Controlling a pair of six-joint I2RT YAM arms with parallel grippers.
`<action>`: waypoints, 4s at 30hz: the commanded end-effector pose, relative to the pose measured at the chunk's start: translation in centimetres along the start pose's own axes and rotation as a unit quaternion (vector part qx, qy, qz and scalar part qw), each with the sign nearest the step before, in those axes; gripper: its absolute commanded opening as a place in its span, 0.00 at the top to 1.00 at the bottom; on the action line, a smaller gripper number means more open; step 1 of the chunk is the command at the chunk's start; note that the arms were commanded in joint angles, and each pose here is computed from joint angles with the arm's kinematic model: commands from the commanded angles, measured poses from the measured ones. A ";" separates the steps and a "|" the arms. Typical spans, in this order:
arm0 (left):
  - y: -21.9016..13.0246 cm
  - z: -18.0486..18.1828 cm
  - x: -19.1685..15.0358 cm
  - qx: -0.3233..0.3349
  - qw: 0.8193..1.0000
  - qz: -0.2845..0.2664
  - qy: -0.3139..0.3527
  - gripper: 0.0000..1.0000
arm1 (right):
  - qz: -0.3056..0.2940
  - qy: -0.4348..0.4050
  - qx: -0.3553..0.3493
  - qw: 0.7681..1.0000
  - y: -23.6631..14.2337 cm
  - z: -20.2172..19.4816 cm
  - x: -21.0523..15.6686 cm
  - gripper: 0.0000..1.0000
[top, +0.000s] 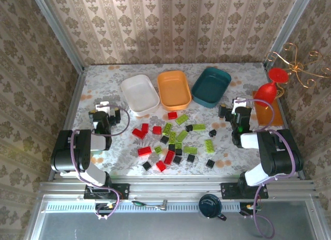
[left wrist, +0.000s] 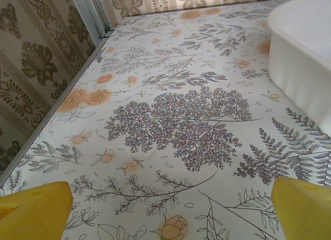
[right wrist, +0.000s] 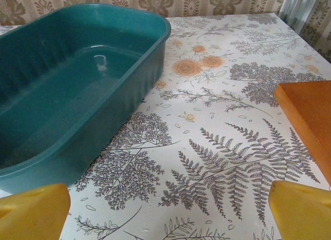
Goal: Sort the legos into containers by color
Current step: Pick up the lego from the center of the table, then move the container to the top-center of the table.
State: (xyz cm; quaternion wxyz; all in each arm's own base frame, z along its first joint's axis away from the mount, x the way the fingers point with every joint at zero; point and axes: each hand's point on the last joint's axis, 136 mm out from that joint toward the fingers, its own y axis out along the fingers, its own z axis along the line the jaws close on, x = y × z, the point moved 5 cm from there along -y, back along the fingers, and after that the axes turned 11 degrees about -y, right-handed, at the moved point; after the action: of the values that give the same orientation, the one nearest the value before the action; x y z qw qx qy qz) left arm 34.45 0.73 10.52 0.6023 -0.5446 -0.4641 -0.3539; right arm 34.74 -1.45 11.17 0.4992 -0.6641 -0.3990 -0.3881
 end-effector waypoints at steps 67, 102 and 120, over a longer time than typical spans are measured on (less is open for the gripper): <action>-14.9 -5.1 9.1 -0.258 0.895 0.066 -0.358 0.00 | 0.391 0.019 0.120 0.912 -8.4 9.8 -4.6 0.20; -17.5 -10.5 2.8 -0.279 0.915 0.186 -0.223 0.00 | 0.281 0.011 0.171 0.944 -7.0 12.3 5.5 0.65; -19.1 -9.9 2.6 -0.280 0.913 0.197 -0.219 0.00 | 0.353 0.014 0.091 0.931 8.5 11.5 8.8 0.68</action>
State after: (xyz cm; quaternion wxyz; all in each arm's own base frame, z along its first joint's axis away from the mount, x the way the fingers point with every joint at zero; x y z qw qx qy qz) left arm 19.40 -11.95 18.60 0.3638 -0.8388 -0.3484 -0.2064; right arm 47.90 9.49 14.43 0.6741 -0.6878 -0.1781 -0.2021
